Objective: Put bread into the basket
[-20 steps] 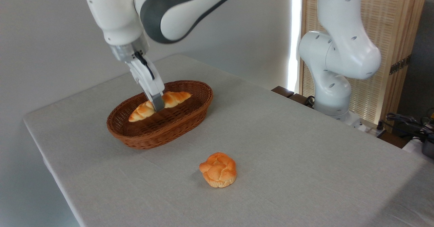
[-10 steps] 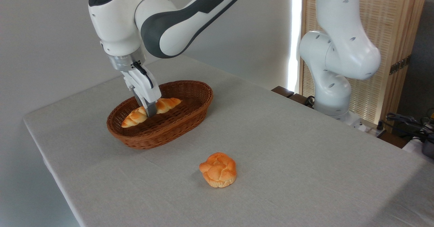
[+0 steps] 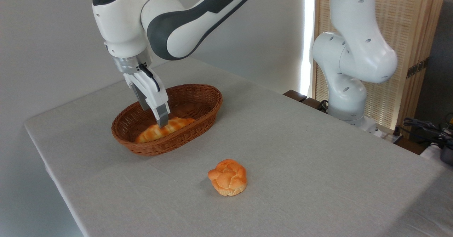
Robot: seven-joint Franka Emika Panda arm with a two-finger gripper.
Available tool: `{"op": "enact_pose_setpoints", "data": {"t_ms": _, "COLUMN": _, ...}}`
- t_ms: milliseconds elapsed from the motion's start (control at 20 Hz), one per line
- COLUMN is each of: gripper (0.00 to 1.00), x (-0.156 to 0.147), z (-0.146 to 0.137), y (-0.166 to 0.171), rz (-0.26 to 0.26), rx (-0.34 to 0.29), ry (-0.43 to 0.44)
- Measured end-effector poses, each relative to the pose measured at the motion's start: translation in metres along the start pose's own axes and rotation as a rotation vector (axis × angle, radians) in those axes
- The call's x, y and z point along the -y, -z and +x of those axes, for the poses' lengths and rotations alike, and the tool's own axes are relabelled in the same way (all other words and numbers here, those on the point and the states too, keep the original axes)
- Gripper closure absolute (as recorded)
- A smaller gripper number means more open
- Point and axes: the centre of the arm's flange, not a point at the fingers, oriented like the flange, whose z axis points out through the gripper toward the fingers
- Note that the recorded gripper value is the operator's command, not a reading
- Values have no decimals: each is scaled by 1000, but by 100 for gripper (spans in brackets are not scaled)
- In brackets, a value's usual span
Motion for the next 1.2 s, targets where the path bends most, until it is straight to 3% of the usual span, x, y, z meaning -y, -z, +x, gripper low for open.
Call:
{"op": "enact_pose_setpoints", "data": {"t_ms": 200, "gripper": 0, "x": 3, "z": -2, "y": 29, "rz": 49, "rx": -39, "ry": 0}}
{"op": "enact_pose_setpoints", "data": {"t_ms": 400, "gripper": 0, "x": 20, "z": -16, "y": 103, "rz": 236, "rx": -80, "ry": -6}}
{"op": "enact_pose_setpoints", "data": {"t_ms": 500, "gripper": 0, "x": 34, "z": -28, "y": 134, "rz": 291, "rx": -94, "ry": -7}}
{"op": "enact_pose_setpoints", "data": {"t_ms": 750, "gripper": 0, "x": 85, "z": -87, "y": 184, "rz": 272, "rx": -5, "ry": -123}}
{"op": "enact_pose_setpoints", "data": {"t_ms": 900, "gripper": 0, "x": 99, "z": -110, "y": 203, "rz": 262, "rx": 10, "ry": -98}}
{"op": "enact_pose_setpoints", "data": {"t_ms": 1200, "gripper": 0, "x": 82, "z": -111, "y": 222, "rz": 276, "rx": -19, "ry": 6}}
